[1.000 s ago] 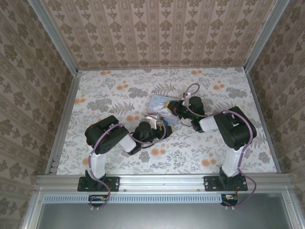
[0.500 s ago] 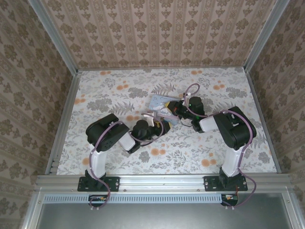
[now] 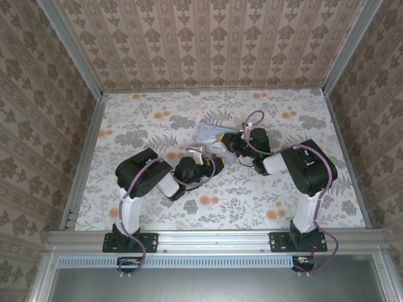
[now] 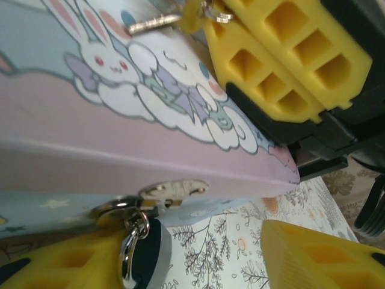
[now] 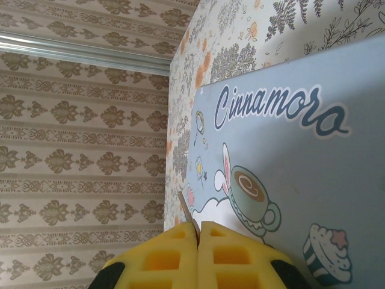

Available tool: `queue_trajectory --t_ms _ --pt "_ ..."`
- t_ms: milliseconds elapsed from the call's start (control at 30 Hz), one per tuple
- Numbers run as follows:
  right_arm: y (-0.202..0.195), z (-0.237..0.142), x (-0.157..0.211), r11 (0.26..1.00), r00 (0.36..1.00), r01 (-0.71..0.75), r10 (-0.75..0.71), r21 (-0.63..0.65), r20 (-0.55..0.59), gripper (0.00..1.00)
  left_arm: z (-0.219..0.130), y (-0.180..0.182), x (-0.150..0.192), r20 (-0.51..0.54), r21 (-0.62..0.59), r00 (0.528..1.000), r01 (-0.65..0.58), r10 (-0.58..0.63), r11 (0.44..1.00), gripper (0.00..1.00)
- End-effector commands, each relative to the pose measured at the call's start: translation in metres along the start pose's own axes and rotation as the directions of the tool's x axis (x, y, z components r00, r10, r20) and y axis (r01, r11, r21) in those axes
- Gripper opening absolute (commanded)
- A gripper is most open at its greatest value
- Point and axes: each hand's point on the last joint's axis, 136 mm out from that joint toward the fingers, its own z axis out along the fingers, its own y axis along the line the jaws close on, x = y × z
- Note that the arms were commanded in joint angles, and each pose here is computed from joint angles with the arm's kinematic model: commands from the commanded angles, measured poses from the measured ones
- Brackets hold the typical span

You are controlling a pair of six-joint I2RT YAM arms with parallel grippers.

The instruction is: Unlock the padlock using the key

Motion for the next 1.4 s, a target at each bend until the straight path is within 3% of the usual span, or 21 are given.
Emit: queue_trajectory --t_ms 0,133,833,1133,1367 --pt "-0.028 0.001 0.019 0.996 0.997 -0.049 0.053 0.068 -0.056 0.00 0.001 0.027 0.036 -0.104 -0.098 0.994 0.019 -0.029 0.995 0.52" --pt "-0.028 0.000 0.019 0.997 0.997 -0.048 0.052 0.065 -0.054 0.00 0.001 0.032 0.036 -0.096 -0.117 0.995 0.025 -0.036 0.993 0.44" --pt "-0.035 -0.002 0.020 0.996 0.997 -0.057 0.061 0.073 -0.054 0.00 0.000 0.045 0.023 -0.054 -0.168 0.997 0.047 -0.057 0.985 0.35" --pt "-0.038 -0.002 0.020 0.995 0.996 -0.061 0.065 0.074 -0.054 0.00 0.003 0.043 0.022 -0.048 -0.146 0.997 0.059 -0.067 0.988 0.25" --pt "-0.037 -0.003 0.021 0.995 0.996 -0.064 0.068 0.073 -0.054 0.00 0.004 0.045 0.021 -0.046 -0.146 0.996 0.065 -0.072 0.987 0.12"
